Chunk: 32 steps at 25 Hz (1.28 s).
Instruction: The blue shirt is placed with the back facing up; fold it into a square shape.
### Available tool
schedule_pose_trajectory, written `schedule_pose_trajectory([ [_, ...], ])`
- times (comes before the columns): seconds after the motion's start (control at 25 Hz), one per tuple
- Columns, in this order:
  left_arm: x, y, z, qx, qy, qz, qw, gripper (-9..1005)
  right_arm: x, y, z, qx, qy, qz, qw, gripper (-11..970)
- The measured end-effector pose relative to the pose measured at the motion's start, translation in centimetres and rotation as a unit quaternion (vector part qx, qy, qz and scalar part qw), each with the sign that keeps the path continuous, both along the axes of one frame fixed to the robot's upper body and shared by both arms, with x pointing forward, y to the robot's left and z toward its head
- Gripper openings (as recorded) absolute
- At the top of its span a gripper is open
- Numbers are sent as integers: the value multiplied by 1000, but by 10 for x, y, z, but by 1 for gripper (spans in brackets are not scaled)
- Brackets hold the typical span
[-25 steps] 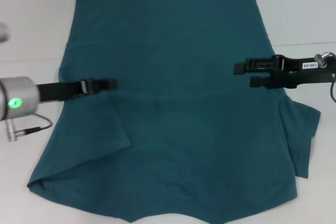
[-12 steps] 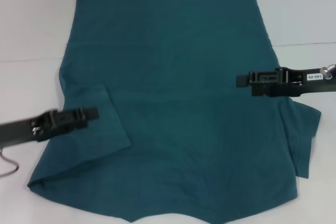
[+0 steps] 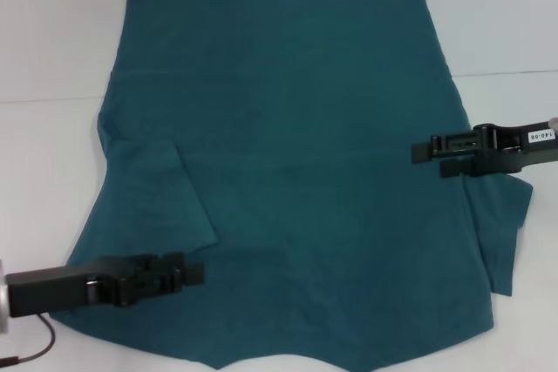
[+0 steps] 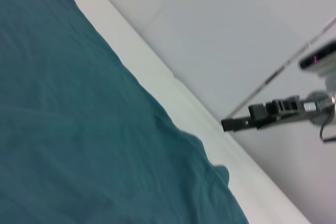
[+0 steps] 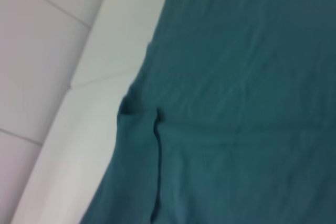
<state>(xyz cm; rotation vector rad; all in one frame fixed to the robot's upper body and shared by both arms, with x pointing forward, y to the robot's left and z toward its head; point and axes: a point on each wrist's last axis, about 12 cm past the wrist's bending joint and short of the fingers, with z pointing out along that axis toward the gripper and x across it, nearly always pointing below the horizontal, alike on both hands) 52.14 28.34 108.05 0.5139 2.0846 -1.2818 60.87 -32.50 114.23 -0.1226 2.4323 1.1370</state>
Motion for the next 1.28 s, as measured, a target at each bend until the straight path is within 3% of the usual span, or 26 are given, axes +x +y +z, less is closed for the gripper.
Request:
schedule_pose_trajectory([
  [0.24, 7, -14, 3, 1, -7, -19, 1000, 630, 11, 4, 15, -19, 24, 5, 1000, 893],
  [0.44, 8, -18, 3, -3, -9, -20, 1000, 628, 7, 4, 14, -9, 25, 9, 1000, 893],
  [0.76, 4, -20, 2, -8, -41, -35, 999, 629, -16, -8, -8, 47, -77, -6, 996, 892],
  [1.28, 10, -20, 1, -3, -35, -13, 999, 628, -20, -33, -10, 75, -102, -87, 988, 891],
])
